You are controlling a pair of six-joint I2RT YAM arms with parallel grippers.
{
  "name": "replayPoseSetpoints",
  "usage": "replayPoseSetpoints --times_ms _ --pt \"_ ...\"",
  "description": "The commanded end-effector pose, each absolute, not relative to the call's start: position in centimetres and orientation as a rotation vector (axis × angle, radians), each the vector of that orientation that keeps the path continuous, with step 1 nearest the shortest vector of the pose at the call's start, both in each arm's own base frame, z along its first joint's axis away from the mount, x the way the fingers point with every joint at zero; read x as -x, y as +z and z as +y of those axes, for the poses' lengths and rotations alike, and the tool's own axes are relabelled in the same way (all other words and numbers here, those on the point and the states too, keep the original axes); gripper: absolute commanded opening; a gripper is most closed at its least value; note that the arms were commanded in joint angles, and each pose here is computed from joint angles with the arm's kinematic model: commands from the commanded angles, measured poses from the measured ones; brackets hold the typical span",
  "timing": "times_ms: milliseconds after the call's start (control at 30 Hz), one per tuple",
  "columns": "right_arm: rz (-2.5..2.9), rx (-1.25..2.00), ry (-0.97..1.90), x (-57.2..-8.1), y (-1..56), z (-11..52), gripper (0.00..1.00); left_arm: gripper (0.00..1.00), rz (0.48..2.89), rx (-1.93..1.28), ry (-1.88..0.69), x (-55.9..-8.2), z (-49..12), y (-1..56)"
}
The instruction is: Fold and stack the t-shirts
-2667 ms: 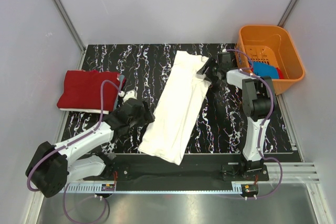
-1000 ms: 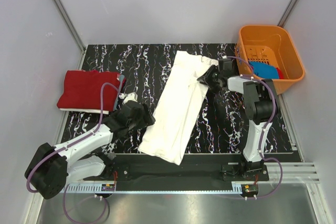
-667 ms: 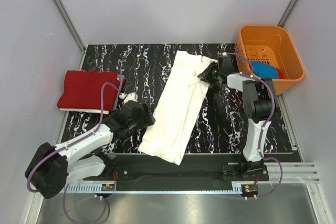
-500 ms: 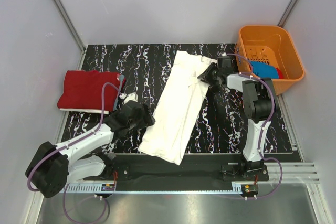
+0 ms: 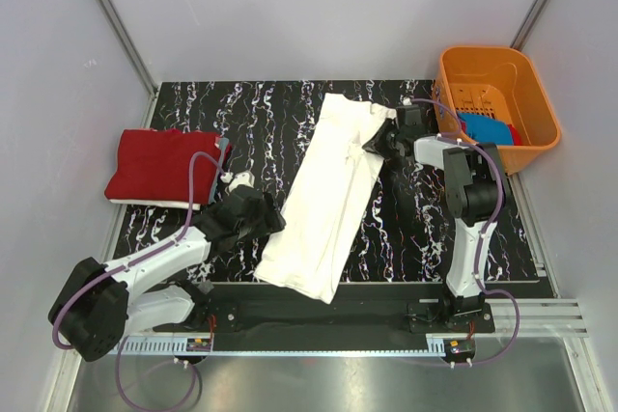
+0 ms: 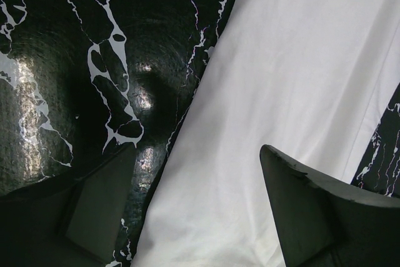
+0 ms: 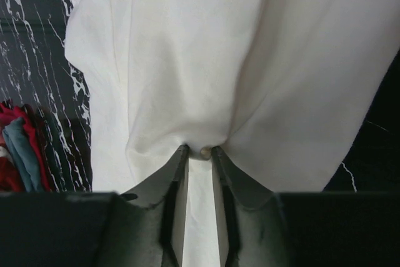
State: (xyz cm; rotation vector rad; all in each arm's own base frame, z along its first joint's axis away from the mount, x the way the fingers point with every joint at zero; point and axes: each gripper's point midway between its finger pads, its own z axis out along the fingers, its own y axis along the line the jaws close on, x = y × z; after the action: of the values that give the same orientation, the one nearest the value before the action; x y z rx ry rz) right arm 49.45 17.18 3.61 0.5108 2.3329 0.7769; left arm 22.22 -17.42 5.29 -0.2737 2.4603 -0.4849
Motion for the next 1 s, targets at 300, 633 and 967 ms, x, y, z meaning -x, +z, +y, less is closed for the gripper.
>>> replayPoseSetpoints --times_ms 300,633,967 --pt "2.3 -0.525 0.724 -48.2 6.6 16.6 0.04 0.86 2.417 0.253 -0.527 -23.2 -18.2 6.7" --pt "2.37 -0.578 0.75 -46.0 6.6 16.7 0.19 0.86 2.418 0.253 -0.534 -23.0 -18.2 6.8" --pt "2.341 -0.565 0.695 -44.9 7.3 15.7 0.44 0.86 2.423 0.244 -0.517 -22.9 -17.9 6.6"
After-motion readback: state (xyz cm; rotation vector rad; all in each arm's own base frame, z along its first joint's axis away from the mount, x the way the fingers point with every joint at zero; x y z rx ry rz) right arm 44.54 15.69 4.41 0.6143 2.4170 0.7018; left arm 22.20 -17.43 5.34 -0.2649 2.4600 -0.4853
